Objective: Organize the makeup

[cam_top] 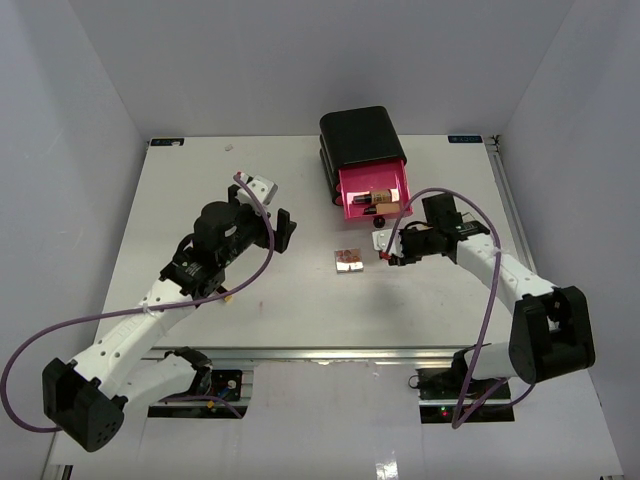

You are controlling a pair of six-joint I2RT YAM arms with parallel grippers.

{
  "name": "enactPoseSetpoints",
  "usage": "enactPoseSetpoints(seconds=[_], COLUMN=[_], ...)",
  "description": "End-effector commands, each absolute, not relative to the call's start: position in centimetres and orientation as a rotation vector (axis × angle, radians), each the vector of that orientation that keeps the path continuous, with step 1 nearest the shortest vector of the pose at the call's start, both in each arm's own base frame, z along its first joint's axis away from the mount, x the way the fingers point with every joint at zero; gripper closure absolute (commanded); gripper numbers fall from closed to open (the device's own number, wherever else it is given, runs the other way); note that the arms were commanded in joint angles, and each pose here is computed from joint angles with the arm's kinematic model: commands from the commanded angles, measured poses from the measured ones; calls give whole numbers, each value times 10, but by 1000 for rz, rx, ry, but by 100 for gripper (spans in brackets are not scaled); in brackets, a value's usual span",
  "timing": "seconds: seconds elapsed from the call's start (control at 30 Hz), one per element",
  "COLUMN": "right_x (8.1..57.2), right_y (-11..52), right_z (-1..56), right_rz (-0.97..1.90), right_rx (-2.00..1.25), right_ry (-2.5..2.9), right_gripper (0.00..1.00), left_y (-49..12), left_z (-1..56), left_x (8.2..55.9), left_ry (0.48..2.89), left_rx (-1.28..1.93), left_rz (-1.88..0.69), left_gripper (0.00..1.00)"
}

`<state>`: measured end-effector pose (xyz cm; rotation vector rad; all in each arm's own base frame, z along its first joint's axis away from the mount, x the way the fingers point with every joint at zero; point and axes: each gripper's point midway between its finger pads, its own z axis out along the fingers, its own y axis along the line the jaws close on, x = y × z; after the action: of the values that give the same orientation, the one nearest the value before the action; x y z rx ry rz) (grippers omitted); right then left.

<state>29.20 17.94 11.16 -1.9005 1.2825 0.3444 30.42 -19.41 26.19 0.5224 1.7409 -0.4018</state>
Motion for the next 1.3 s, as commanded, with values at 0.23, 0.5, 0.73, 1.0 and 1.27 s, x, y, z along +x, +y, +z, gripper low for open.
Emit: enactPoseSetpoints(seconds=[0.23, 0.5, 0.73, 1.0, 1.27], right_x=[329, 356, 353, 367, 380], right_y=[188, 191, 204, 202, 203], right_z=[80, 105, 116, 131, 153], right_rz=[-106, -361, -368, -447, -505], right_rx=[-1796, -1625, -1599, -1518, -1473], right_ry=[1286, 1192, 1128, 1127, 1101], right_gripper=[82, 77, 67, 58, 55], left_y=[-183, -184, -182, -181, -182], left_z=[281, 279, 279, 280, 282], left_x=[304, 305, 305, 305, 304], left_ry=[1688, 1688, 1685, 1682, 1678], left_rx=[487, 494, 491, 490, 491], left_rz=[-359, -362, -356, -357, -363], left_gripper=[2, 2, 2, 2, 2])
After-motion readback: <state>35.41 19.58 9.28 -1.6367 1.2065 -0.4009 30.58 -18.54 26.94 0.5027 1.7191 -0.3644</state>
